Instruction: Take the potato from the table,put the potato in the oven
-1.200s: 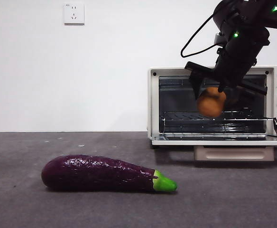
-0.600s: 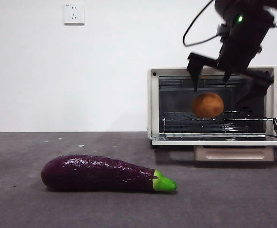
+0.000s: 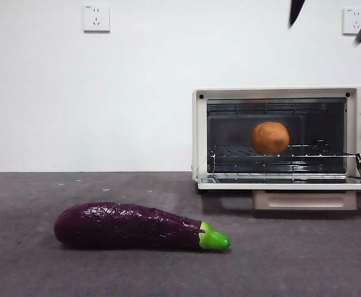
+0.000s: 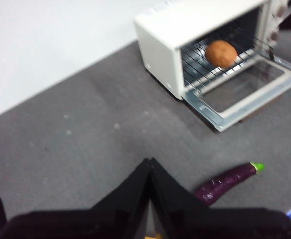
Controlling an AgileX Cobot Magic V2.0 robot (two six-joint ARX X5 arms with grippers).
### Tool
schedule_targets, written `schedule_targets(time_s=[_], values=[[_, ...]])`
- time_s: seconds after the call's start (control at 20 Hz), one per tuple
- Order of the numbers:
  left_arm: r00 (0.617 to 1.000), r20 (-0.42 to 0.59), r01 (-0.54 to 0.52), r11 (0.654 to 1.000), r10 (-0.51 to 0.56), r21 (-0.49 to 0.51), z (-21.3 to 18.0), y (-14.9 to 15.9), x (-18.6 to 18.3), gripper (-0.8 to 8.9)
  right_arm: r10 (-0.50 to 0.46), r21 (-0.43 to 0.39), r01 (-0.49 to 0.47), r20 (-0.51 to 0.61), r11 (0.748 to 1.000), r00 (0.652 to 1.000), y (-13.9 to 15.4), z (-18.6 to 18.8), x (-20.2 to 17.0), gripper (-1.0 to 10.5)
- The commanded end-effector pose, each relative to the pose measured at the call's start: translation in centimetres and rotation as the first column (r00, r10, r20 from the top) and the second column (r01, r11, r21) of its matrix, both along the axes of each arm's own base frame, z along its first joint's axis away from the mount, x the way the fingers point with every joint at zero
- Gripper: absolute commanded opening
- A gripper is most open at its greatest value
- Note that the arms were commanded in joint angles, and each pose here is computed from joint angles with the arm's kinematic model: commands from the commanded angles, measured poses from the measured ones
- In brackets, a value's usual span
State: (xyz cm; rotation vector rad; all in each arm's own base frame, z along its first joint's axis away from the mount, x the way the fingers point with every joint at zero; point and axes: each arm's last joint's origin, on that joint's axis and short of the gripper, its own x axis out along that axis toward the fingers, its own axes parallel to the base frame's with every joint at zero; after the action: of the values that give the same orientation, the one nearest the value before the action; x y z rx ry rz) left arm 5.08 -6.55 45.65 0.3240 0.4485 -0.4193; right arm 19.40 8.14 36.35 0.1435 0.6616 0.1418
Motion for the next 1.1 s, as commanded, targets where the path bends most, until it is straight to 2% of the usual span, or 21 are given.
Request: schedule_targets(time_s=[0.05,0.15,0.25,0.35,0.45,0.5,0.8,1.1], values=[[1.000,-0.028,-0.008,0.999,0.009,0.032,-0.4,-1.8,0.9,-0.06,0.022,0.009,-0.023,0.047,1.000,0.999,-1.0,1.4,-2.8,5.0],[0.998,-0.054,-0.015,0.997,0.019,0.070,-0.9,-3.5,1.7,-0.06,0.034,0.019,-0.035,0.063,0.999,0.997,-1.8,2.1,-4.9,4.9],[0.996,-0.079,-0.026,0.994,0.035,0.108,-1.5,-5.1,2.5,-0.08,0.045,0.027,-0.047,0.069,0.999,0.997,-2.6,2.5,-6.8,4.1],[0.994,-0.102,-0.032,0.989,0.047,0.144,-2.1,-6.7,3.6,-0.09,0.047,0.030,-0.049,0.070,0.998,0.996,-3.3,2.6,-8.5,2.7],[0.989,-0.144,-0.019,0.989,0.041,0.147,-2.8,-8.3,4.7,-0.09,0.046,0.031,-0.048,0.073,0.998,0.996,-4.1,2.7,-10.2,0.8],[0.986,-0.167,-0.006,0.991,0.029,0.137,-3.0,-8.9,5.3,-0.09,0.045,0.034,-0.048,0.077,0.998,0.996,-4.5,2.7,-10.9,0.4],[0.955,-0.284,0.085,0.996,-0.085,-0.011,-4.1,-11.3,10.0,-0.09,0.039,0.056,-0.047,0.125,0.997,0.991,-6.5,2.7,-15.1,0.3],[0.866,-0.440,0.146,0.962,-0.237,-0.231,-6.3,-11.4,16.5,-0.09,0.003,0.054,-0.012,0.162,0.998,0.987,-8.3,2.0,-18.4,0.3]])
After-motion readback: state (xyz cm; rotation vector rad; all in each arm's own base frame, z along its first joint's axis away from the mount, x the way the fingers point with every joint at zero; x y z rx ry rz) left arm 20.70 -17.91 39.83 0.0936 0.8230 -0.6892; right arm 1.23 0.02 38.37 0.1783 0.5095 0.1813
